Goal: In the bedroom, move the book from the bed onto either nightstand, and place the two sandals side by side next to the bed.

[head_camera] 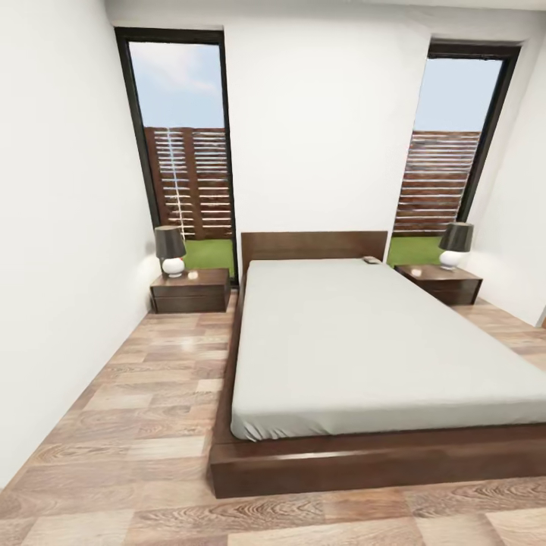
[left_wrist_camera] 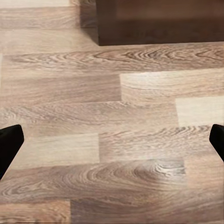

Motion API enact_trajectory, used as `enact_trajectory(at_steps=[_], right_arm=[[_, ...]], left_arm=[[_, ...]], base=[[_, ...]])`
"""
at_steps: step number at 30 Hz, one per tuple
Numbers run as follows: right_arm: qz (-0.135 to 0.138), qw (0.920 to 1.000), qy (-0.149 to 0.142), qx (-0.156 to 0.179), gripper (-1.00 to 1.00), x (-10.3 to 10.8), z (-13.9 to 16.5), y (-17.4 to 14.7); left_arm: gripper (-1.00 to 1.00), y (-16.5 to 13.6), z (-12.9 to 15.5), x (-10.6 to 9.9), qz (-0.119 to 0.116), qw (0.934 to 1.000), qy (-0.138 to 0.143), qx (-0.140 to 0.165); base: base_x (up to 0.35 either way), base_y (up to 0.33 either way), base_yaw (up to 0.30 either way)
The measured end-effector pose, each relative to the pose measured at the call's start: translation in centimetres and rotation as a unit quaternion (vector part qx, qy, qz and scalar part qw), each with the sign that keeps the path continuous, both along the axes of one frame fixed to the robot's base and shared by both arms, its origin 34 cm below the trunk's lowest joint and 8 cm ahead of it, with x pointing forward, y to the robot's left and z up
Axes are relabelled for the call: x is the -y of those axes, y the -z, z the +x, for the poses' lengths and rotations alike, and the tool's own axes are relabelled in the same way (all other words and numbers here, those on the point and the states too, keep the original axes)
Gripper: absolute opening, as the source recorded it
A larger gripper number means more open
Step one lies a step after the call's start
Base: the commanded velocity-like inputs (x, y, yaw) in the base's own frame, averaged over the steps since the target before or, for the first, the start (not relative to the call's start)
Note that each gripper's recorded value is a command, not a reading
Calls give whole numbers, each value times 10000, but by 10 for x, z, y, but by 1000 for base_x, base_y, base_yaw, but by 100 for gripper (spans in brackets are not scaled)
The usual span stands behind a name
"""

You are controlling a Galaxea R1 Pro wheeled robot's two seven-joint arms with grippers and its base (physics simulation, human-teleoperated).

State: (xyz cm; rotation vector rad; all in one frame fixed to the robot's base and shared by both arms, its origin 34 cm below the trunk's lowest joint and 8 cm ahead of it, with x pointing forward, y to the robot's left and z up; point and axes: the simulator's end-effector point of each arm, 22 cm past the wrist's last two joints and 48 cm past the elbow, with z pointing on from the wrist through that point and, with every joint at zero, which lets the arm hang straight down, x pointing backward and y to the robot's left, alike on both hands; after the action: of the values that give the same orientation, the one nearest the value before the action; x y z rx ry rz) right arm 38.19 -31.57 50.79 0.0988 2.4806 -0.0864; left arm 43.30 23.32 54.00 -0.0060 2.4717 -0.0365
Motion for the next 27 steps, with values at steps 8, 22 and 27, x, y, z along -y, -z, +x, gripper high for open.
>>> enact_trajectory(at_steps=[8, 22, 27], right_arm=[[-25, 10000, 21, 5, 100, 1, 0, 0], [-36, 10000, 28, 21, 100, 2, 1, -1], [-37, 10000, 25, 21, 100, 2, 1, -1]], left_arm=[[100, 0, 0, 1, -6, 10000, 3, 7], [100, 0, 0, 2, -8, 10000, 15, 6], [100, 0, 0, 2, -9, 10000, 16, 5]], base=[[0, 0, 289], [0, 0, 292], [4, 0, 292]])
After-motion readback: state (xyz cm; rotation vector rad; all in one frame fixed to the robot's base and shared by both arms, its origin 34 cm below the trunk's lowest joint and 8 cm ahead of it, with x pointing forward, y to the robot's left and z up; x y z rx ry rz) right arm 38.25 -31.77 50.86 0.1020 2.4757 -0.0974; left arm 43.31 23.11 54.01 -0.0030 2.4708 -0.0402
